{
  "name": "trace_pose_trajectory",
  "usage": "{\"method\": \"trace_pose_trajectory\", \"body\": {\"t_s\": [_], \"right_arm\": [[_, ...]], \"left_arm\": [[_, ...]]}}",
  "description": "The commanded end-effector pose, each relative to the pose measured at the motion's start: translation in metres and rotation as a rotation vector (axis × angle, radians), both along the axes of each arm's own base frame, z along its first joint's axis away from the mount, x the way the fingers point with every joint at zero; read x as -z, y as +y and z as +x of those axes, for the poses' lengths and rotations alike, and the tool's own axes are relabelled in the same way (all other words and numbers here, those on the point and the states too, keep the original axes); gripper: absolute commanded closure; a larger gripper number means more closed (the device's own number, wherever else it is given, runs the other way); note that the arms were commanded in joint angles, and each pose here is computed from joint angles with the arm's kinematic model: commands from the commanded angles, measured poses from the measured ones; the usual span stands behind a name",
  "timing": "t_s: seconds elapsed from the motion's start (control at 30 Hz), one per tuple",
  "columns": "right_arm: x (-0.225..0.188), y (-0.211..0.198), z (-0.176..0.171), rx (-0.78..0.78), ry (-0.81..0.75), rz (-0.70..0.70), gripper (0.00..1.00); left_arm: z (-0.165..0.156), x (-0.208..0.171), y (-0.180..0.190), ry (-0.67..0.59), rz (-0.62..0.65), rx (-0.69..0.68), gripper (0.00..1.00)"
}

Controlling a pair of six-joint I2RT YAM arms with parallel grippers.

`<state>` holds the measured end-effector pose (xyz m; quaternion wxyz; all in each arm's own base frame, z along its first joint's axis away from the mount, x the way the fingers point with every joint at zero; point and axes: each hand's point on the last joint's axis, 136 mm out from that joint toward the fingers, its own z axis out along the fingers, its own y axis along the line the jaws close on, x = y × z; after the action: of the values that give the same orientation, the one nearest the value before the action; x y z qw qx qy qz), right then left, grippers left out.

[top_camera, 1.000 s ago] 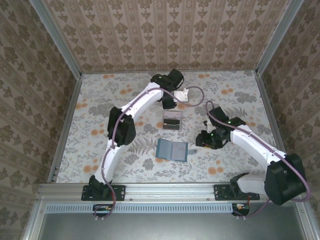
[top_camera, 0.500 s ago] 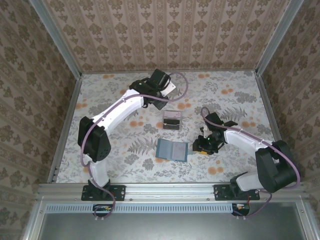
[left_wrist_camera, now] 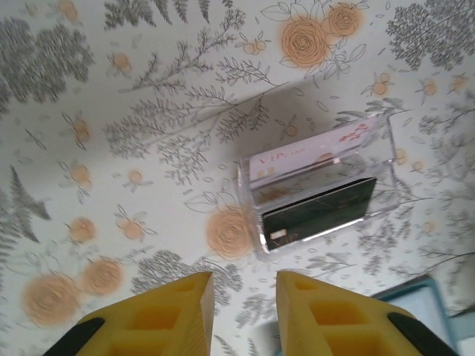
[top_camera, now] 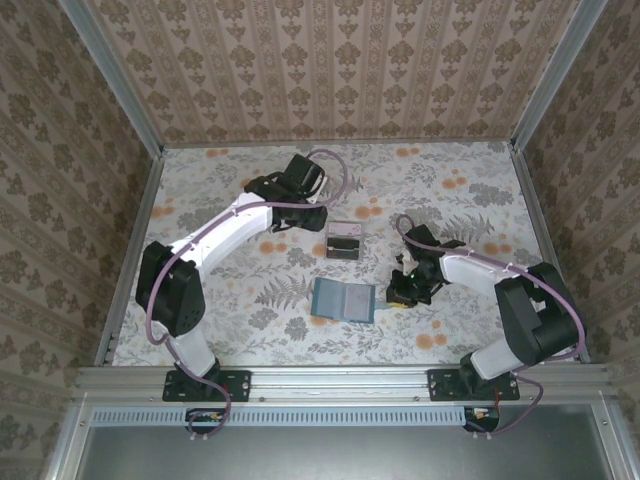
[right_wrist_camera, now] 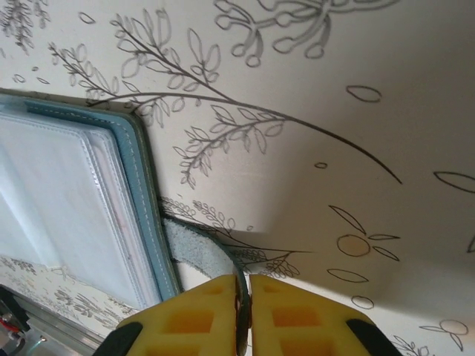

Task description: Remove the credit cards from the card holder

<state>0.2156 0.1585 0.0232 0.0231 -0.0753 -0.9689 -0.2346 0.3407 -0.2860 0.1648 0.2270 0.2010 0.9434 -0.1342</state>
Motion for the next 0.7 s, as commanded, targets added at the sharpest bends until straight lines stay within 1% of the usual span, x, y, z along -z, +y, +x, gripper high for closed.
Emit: {"method": "trace_pose_trajectory", "body": {"t_s": [0.0,0.17,0.3,0.4,0.53,0.67], "right_arm": [[-0.008,0.009,0.010,-0.026,-0.025,0.038,0.90],[-0.008,0.010,0.009,-0.032,-0.019,0.042,0.90],[-0.007,0.010,0.008,-0.038,-0.016,0.042,0.90],[-0.007,0.010,0.006,-0.043,-0.011,0.039,0.89],[-0.007,0.008,0.005,-0.046,-0.012,0.036,0.88],[-0.006,0.009,0.002,-0.054,-0.003,0.039,0.88]], "left_arm": [[-0.028,0.003,-0.024,0.131,-0.070,-0.056,0.72],[-0.071,0.019,-0.061,0.175,-0.065,0.009,0.72],[-0.101,0.041,-0.085,0.296,-0.100,0.007,0.72],[-0.117,0.062,-0.095,0.354,-0.112,-0.041,0.72],[-0.132,0.081,-0.099,0.392,-0.121,-0.082,0.71],[-0.142,0.092,-0.107,0.440,-0.174,-0.093,0.71]]}}
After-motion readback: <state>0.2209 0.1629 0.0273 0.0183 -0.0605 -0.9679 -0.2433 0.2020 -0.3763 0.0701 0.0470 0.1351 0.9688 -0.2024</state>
